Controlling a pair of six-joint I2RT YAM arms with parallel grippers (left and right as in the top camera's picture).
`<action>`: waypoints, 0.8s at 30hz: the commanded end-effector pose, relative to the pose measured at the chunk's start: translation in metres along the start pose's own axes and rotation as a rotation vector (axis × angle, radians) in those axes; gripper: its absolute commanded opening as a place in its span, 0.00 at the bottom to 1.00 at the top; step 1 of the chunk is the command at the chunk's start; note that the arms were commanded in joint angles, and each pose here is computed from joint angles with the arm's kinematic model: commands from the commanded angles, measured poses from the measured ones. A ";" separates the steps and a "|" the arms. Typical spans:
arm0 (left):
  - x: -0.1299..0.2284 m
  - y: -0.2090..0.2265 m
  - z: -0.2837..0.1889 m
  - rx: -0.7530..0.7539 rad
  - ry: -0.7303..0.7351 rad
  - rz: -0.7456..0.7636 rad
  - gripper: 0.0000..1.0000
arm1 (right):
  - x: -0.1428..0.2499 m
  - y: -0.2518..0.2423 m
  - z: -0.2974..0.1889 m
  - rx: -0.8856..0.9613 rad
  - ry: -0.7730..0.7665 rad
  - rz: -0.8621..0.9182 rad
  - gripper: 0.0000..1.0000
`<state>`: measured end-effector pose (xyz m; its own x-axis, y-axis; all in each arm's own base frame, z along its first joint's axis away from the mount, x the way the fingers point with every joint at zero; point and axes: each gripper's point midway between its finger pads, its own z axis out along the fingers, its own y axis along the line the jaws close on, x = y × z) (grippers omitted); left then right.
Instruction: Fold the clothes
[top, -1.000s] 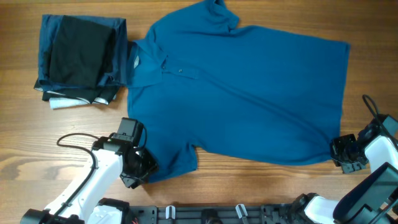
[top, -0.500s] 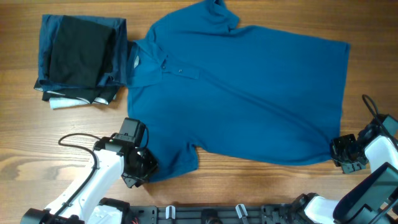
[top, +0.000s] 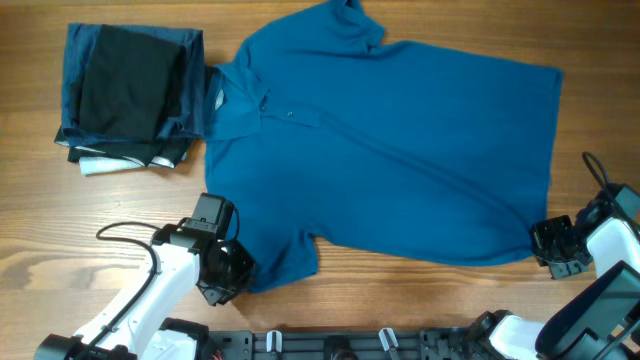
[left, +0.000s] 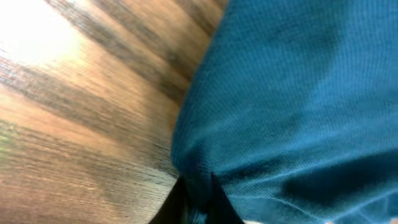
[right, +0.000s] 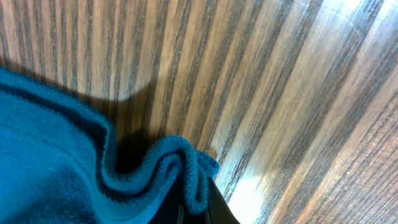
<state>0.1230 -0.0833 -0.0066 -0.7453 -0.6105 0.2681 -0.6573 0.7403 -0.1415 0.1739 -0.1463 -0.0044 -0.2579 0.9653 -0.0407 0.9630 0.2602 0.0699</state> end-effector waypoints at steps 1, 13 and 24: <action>0.002 0.007 0.002 -0.034 0.006 0.034 0.04 | 0.009 0.004 0.004 -0.024 0.053 -0.029 0.04; -0.031 -0.037 -0.116 -0.109 -0.210 0.195 0.04 | -0.003 0.028 -0.044 -0.044 0.079 -0.071 0.11; -0.045 -0.056 -0.165 -0.116 -0.324 0.211 0.04 | -0.018 0.032 -0.081 0.007 0.050 -0.151 0.04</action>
<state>0.1937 -0.0520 0.1320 -0.8610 -0.5086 -0.0095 -0.5077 0.8604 -0.0438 0.2012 -0.1467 0.0753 -0.3810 0.9241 0.0281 0.9223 0.3778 0.0807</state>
